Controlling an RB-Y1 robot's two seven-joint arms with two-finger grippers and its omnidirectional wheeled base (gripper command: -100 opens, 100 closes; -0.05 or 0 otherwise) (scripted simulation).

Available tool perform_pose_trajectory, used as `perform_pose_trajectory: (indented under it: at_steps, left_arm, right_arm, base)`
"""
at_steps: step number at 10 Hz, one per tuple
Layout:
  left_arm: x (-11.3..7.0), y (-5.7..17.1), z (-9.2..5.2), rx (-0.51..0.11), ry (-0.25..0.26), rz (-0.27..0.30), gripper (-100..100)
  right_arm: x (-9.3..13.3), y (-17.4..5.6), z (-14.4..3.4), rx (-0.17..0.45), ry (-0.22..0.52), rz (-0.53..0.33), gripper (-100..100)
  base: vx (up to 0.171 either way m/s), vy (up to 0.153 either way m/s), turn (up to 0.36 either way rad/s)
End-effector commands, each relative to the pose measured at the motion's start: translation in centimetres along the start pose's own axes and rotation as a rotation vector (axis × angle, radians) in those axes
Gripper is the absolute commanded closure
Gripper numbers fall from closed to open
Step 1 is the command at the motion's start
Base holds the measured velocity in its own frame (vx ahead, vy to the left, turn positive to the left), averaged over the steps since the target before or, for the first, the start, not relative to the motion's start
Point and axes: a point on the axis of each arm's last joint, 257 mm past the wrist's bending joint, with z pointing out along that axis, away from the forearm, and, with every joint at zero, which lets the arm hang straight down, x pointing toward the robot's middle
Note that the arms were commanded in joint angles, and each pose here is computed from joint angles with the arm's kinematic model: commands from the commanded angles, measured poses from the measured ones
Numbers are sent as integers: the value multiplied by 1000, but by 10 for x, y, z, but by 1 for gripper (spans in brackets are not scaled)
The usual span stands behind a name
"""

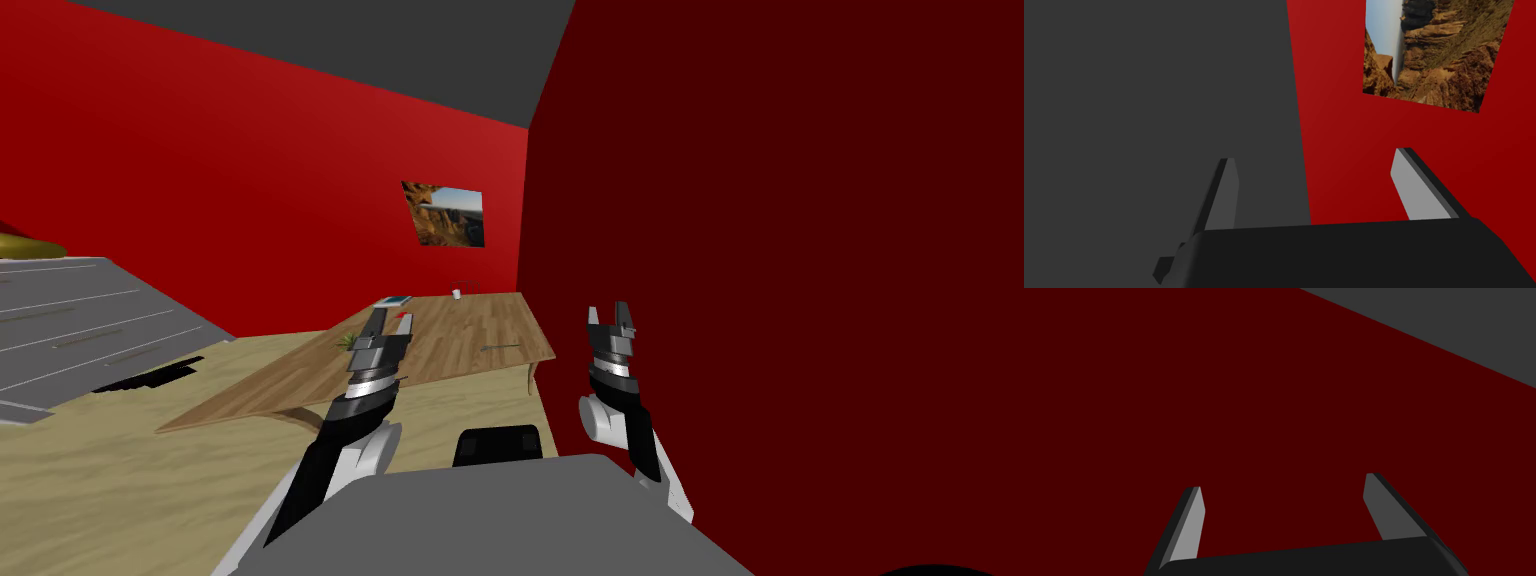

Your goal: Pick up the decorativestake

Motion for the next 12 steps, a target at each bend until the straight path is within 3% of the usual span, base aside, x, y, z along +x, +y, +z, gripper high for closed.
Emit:
perform_pose_trajectory:
  at_steps: [1,6,7,9,10,12]
  left_arm:
    - [0,9,0,-28,11,-34,-100]
    - [-3,54,-5,-169,27,-181,-100]
    - [-3,54,-5,-169,26,-189,-100]
    - [-6,81,-10,-256,21,-263,-100]
    - [-6,81,-10,-256,20,-274,-100]
    - [-9,112,-18,-354,5,-350,-100]
  right_arm:
    - [0,0,0,0,0,0,0]
    - [0,0,0,0,0,0,0]
    - [0,0,0,0,0,0,0]
    - [0,0,0,0,0,0,0]
    - [0,0,0,0,0,0,0]
    - [0,0,0,0,0,0,0]
  base:
    - [18,-2,-86]
    - [-29,45,-216]
    - [-15,32,-32]
    - [-11,34,-203]
    - [-16,34,-124]
    - [-19,33,-288]
